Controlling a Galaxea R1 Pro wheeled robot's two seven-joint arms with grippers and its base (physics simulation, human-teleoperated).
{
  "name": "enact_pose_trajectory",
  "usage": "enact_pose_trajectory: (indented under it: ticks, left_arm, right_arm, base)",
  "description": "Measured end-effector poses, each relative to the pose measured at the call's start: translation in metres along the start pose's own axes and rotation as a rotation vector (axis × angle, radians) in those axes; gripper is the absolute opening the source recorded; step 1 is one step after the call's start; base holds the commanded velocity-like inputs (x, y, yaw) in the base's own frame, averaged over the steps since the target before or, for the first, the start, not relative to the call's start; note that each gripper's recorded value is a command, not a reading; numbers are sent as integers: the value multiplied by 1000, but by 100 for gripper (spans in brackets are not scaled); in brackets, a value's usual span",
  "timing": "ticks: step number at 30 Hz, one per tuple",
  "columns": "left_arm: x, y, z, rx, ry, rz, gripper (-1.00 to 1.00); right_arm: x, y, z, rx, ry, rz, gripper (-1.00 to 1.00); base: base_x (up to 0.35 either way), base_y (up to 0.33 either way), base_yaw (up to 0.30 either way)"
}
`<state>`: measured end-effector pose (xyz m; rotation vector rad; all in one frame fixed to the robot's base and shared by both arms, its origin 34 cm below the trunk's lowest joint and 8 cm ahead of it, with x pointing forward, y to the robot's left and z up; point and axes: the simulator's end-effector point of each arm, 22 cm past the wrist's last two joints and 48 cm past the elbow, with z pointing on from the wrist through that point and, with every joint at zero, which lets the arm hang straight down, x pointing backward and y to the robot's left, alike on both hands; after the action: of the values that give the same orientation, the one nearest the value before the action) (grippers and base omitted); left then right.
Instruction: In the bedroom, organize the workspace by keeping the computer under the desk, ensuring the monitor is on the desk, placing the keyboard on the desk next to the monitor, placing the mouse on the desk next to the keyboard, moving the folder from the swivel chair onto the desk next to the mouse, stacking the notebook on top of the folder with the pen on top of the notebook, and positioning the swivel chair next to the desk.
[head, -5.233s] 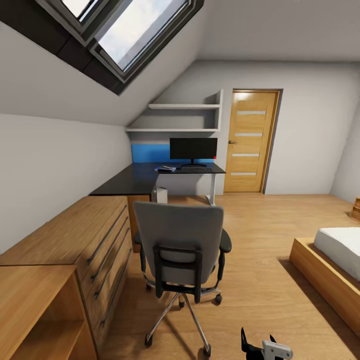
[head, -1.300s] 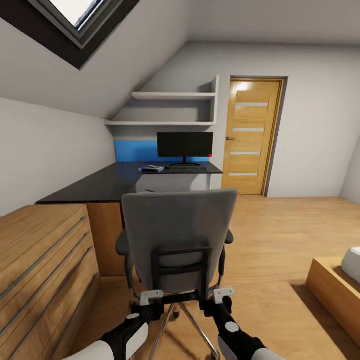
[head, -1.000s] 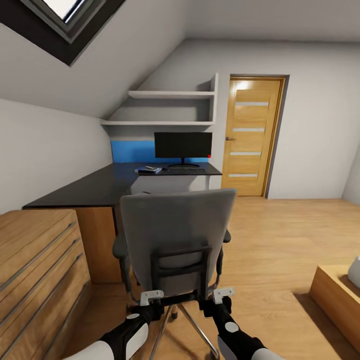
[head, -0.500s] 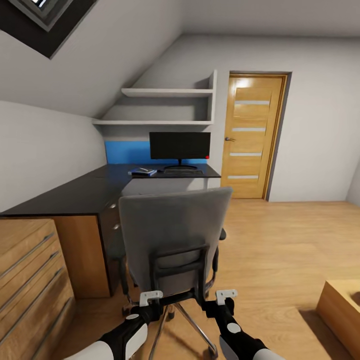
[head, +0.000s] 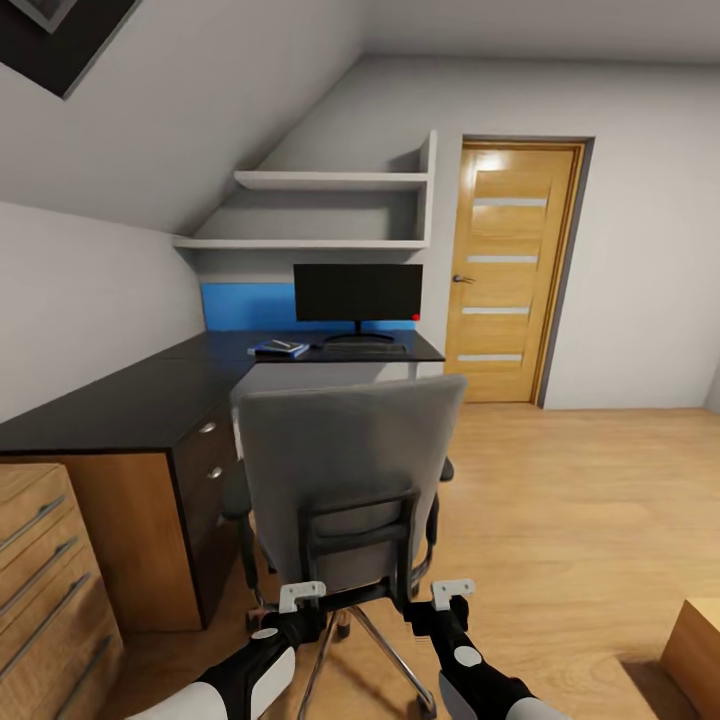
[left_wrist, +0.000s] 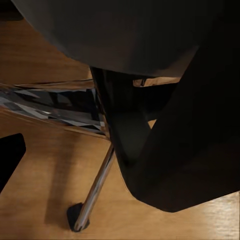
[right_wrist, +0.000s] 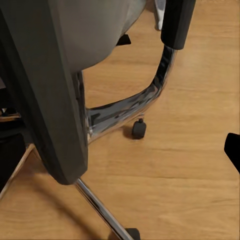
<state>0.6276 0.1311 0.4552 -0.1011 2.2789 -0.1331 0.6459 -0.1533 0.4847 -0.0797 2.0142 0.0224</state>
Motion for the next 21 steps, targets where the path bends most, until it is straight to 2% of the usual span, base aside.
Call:
enact_pose_trajectory:
  ticks: [9, 16, 21]
  left_arm:
    - [1, 1, 0, -1, 2, 2, 100]
    - [5, 1, 1, 1, 10, 1, 100]
    - [6, 3, 2, -5, 13, -2, 100]
  right_arm:
    - [0, 1, 0, -3, 0, -6, 100]
    - [3, 3, 0, -8, 5, -11, 100]
    - [4, 2, 1, -7, 7, -10, 100]
  base:
    - [321, 0, 5]
    - [321, 0, 139]
    - [321, 0, 19]
